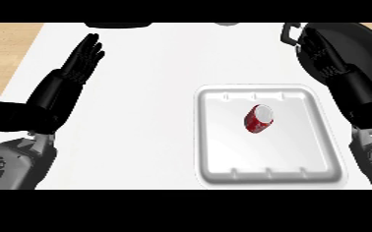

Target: Pick the can from the tray and place it in the pot

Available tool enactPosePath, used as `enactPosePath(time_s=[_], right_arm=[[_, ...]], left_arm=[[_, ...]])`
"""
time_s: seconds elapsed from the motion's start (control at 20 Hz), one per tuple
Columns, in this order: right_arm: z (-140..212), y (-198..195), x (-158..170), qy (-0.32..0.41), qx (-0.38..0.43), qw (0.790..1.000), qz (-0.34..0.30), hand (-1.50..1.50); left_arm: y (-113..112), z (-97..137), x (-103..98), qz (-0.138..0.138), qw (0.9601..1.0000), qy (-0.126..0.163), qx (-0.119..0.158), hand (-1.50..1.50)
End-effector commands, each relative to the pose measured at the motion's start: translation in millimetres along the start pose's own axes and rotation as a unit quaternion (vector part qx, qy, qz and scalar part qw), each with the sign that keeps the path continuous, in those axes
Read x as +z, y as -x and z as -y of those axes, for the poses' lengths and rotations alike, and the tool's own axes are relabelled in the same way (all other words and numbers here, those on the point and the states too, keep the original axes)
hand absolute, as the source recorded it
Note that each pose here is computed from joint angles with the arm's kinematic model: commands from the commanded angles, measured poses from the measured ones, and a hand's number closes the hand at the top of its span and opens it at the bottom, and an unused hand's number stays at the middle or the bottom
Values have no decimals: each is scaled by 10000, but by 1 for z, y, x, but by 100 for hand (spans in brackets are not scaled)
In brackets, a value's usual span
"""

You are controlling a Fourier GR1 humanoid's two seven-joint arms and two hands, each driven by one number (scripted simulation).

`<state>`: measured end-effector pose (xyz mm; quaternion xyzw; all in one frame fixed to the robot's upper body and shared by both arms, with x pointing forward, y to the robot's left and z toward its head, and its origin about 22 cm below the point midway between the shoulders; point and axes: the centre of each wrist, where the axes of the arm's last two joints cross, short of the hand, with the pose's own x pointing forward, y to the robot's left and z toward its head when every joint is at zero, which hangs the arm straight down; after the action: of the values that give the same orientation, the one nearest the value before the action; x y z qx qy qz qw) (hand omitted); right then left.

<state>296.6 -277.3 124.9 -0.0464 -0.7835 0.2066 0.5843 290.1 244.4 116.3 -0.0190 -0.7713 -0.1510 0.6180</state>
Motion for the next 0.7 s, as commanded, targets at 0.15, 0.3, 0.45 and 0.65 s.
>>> enactPosePath(time_s=[0.15, 0.3, 0.45, 0.65], right_arm=[[48, -19, 8, 193, -479, 9657, 2544, 150], [115, -18, 30, 1089, 1930, 9608, 1669, 150], [82, 75, 79, 1957, 664, 9617, 1801, -150], [45, 89, 91, 1452, 27, 9364, 3195, -150]], left_arm=[[41, 1, 24, -299, 9927, -1150, 226, 0], [53, 3, 35, -569, 9853, -1536, 476, 0], [72, 30, 53, -501, 9827, -1675, 613, 0], [92, 58, 60, -490, 9817, -1722, 653, 0]])
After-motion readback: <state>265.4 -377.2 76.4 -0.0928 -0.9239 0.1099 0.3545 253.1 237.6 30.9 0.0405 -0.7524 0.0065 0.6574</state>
